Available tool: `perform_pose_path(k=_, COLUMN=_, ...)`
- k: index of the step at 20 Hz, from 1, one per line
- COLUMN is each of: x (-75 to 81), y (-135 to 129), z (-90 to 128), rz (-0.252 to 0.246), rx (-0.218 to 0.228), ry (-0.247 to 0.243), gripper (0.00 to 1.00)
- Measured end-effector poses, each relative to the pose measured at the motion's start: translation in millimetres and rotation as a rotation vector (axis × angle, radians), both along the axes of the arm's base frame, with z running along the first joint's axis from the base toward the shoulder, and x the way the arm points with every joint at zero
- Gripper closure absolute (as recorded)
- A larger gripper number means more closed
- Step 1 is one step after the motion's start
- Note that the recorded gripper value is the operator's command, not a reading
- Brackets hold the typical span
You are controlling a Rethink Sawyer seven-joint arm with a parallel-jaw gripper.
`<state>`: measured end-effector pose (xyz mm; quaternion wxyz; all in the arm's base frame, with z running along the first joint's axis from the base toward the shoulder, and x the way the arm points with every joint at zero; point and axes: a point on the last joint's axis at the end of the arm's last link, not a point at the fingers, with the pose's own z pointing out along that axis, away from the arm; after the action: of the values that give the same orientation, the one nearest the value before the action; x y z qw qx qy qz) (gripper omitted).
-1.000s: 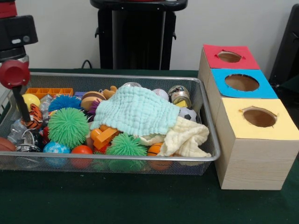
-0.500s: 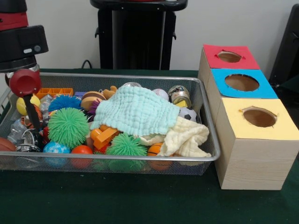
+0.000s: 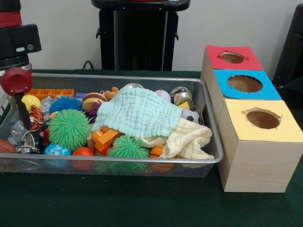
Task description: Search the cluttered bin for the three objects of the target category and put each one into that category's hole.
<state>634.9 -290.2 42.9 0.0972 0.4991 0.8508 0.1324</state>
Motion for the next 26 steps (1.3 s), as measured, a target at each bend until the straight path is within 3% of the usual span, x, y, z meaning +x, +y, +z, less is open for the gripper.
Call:
perform_pose_path(k=10, x=9.0, y=-39, z=24, rz=-0.035, rx=-0.048, ry=-0.016, gripper=0.00)
perform_pose_path(k=17, x=0.4, y=-64, z=26, rz=-0.072, rx=-0.055, ry=-0.021, gripper=0.00)
perform_pose_path(k=26, x=-3.4, y=-68, z=25, rz=-0.078, rx=-0.055, ry=-0.019, gripper=0.00)
